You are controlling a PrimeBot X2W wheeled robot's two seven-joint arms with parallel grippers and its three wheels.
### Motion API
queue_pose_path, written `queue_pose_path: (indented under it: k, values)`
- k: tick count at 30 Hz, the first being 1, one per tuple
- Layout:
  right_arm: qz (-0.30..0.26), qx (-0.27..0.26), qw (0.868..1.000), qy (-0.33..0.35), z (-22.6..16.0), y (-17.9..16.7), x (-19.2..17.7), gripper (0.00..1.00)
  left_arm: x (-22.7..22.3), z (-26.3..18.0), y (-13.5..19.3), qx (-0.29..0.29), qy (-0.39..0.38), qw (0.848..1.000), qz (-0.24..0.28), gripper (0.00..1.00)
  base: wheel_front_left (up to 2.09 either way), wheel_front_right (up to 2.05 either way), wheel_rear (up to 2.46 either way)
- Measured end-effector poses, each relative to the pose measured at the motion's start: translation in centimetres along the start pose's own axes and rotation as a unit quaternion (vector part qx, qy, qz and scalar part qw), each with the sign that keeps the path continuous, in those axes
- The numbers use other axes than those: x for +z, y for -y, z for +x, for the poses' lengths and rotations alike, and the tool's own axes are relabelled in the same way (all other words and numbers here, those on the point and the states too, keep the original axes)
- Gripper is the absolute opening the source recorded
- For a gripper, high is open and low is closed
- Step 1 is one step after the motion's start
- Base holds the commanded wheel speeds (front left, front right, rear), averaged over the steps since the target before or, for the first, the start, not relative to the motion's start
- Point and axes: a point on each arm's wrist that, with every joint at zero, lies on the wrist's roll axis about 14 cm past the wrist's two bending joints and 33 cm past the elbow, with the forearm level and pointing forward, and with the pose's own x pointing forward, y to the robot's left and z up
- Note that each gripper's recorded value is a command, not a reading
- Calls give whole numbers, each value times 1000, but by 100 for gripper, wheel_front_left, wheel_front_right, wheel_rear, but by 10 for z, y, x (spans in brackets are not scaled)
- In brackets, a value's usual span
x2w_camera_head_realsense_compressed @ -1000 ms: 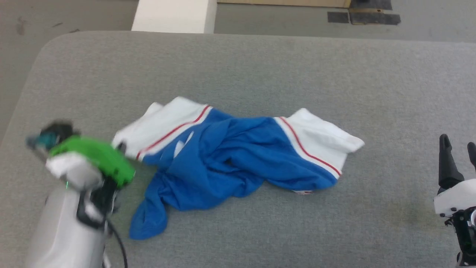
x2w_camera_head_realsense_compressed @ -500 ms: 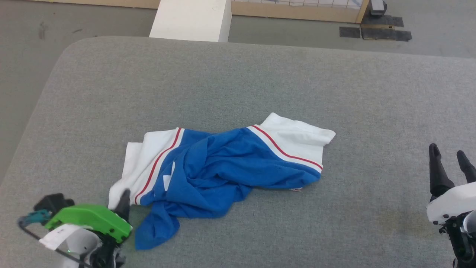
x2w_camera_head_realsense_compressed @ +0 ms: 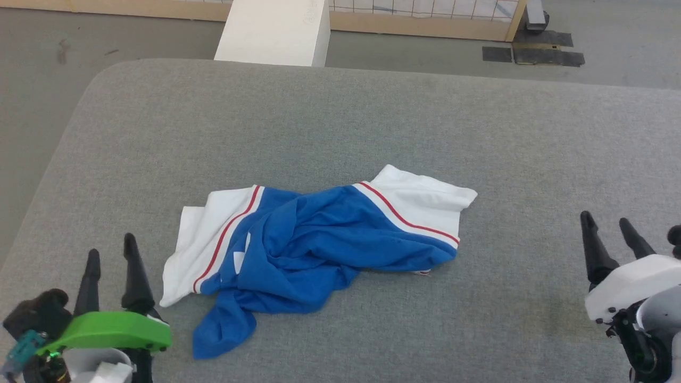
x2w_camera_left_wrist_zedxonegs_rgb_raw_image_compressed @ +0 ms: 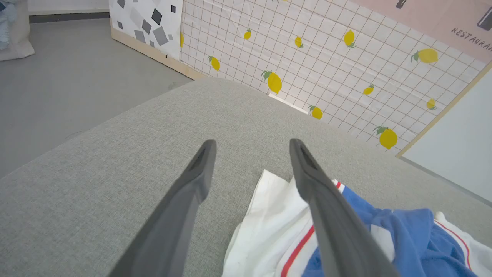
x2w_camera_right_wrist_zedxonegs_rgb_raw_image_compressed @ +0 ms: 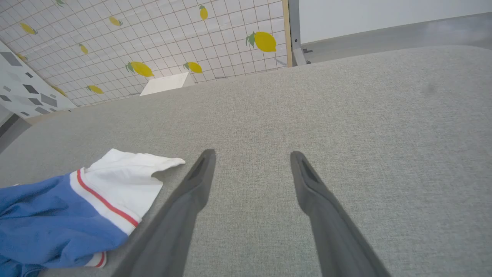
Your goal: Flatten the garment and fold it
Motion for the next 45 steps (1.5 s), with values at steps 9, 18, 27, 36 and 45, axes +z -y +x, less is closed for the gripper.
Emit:
queue_pose_path:
  k: [9,18,27,36,45]
  values:
    - [-70,70,989,-114,26,-49,-20,100,-12,2,7,-5,-3,1000,15,100,0,0,0]
    - [-206,115,942,-237,67,-90,-38,100,-21,20,20,-15,-5,1000,9,100,0,0,0]
    - [-293,125,886,-336,88,-97,-83,100,-38,29,19,-7,-20,1000,12,100,0,0,0]
    - [-354,160,850,-356,94,-110,-101,100,-54,29,13,2,-40,999,9,100,0,0,0]
    - [-329,180,855,-359,88,-113,-96,0,-58,28,17,-4,-45,999,1,100,0,0,0]
